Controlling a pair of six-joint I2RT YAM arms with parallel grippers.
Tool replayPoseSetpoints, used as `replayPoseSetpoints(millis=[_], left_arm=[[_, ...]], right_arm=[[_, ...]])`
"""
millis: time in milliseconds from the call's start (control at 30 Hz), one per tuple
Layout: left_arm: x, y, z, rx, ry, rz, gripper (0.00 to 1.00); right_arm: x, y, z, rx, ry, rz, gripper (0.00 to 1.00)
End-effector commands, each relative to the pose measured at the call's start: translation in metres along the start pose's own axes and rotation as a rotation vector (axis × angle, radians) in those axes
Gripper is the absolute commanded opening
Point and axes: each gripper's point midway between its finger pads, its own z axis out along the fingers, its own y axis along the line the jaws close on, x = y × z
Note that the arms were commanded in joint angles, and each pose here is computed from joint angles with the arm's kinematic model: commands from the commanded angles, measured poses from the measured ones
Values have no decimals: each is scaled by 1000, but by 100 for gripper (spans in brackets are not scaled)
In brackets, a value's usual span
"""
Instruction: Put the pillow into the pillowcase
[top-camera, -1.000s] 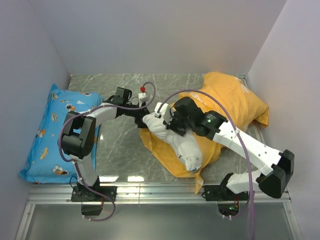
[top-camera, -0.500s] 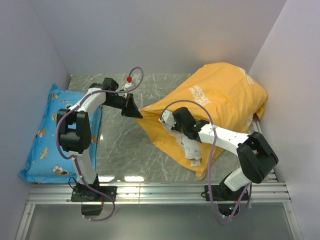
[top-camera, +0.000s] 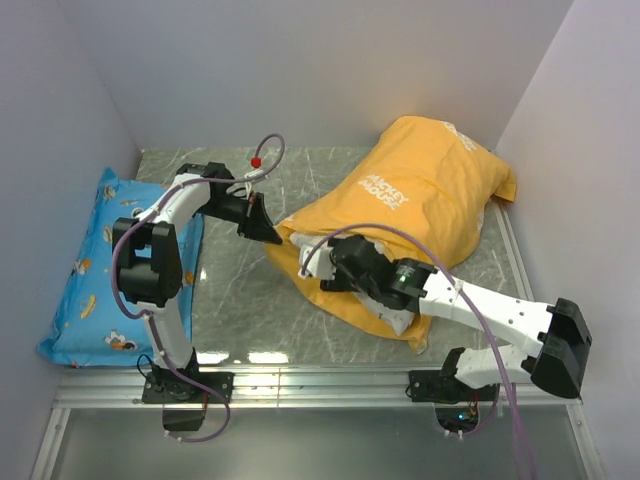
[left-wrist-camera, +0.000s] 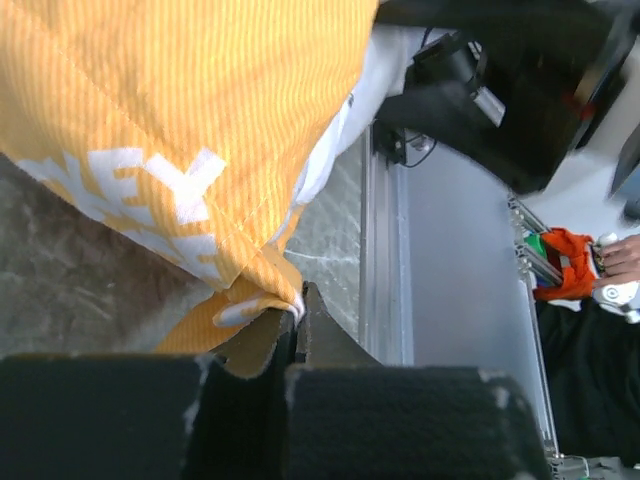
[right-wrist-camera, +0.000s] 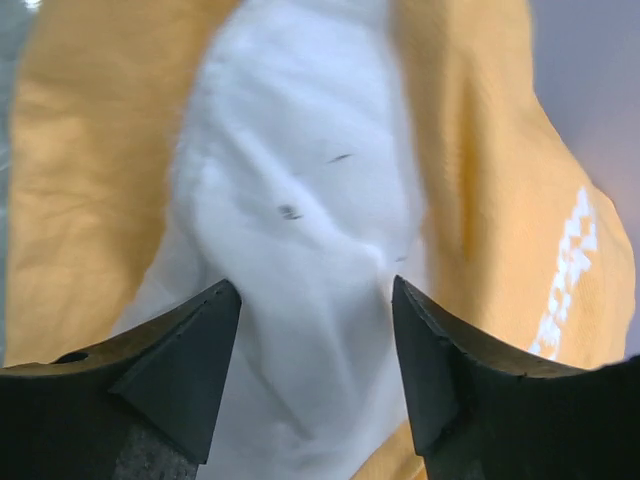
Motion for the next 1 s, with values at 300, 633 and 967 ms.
replayPoseSetpoints(millis=[300, 633, 967], left_arm=[[17, -47, -18, -113, 115, -8, 0], [42, -64, -46, -264, 159, 36, 0], [9, -27, -68, -346, 41, -29, 0]], right_arm=[[90, -86, 108, 372, 405, -68, 48], [144, -160, 113, 538, 579, -109, 51], [66, -17, 109, 53, 352, -137, 66]])
